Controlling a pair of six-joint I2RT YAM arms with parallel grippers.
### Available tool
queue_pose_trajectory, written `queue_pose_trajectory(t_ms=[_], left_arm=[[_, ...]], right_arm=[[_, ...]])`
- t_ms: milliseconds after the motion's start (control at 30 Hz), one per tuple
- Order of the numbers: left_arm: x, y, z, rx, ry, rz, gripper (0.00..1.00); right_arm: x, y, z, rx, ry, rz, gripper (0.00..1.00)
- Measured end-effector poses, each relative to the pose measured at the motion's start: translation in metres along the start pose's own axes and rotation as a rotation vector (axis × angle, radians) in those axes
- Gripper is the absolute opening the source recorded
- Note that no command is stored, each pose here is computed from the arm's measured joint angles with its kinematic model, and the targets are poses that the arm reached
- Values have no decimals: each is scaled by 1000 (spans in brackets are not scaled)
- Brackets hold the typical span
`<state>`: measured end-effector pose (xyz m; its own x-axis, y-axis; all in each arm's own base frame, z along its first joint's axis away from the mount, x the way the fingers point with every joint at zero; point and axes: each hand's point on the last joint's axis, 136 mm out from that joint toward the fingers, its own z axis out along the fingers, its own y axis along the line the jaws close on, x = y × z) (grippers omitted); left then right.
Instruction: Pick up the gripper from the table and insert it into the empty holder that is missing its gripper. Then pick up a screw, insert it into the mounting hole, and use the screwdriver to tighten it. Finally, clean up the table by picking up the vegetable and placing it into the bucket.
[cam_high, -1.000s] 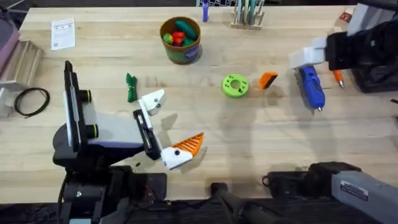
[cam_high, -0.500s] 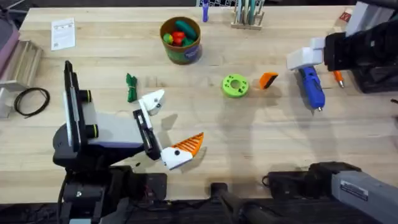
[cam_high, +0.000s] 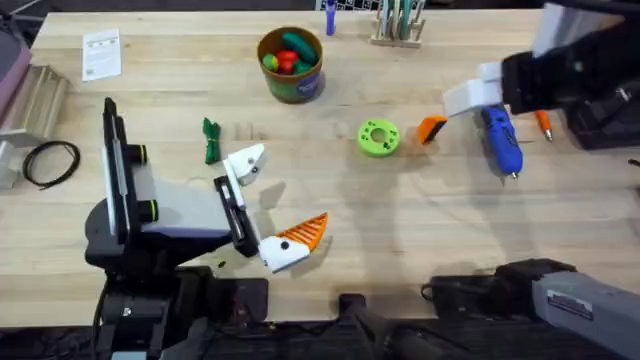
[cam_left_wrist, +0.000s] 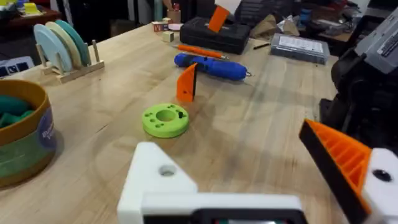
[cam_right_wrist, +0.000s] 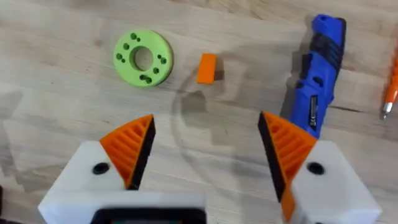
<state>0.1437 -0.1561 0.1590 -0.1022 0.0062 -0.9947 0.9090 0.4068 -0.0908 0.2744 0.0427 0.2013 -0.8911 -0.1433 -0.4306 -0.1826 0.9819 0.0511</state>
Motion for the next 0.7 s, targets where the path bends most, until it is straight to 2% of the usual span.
queue_pose_trajectory(t_ms=[167,333,700], left_arm=[[0,0,0,0,0,0,986],[0,0,0,0,0,0,985],[0,0,0,0,0,0,986]], right_arm=[[-7,11,13,1,67,-50,991],[-13,11,29,11,120,-38,991],[-3,2,69,45,260,-30,991]])
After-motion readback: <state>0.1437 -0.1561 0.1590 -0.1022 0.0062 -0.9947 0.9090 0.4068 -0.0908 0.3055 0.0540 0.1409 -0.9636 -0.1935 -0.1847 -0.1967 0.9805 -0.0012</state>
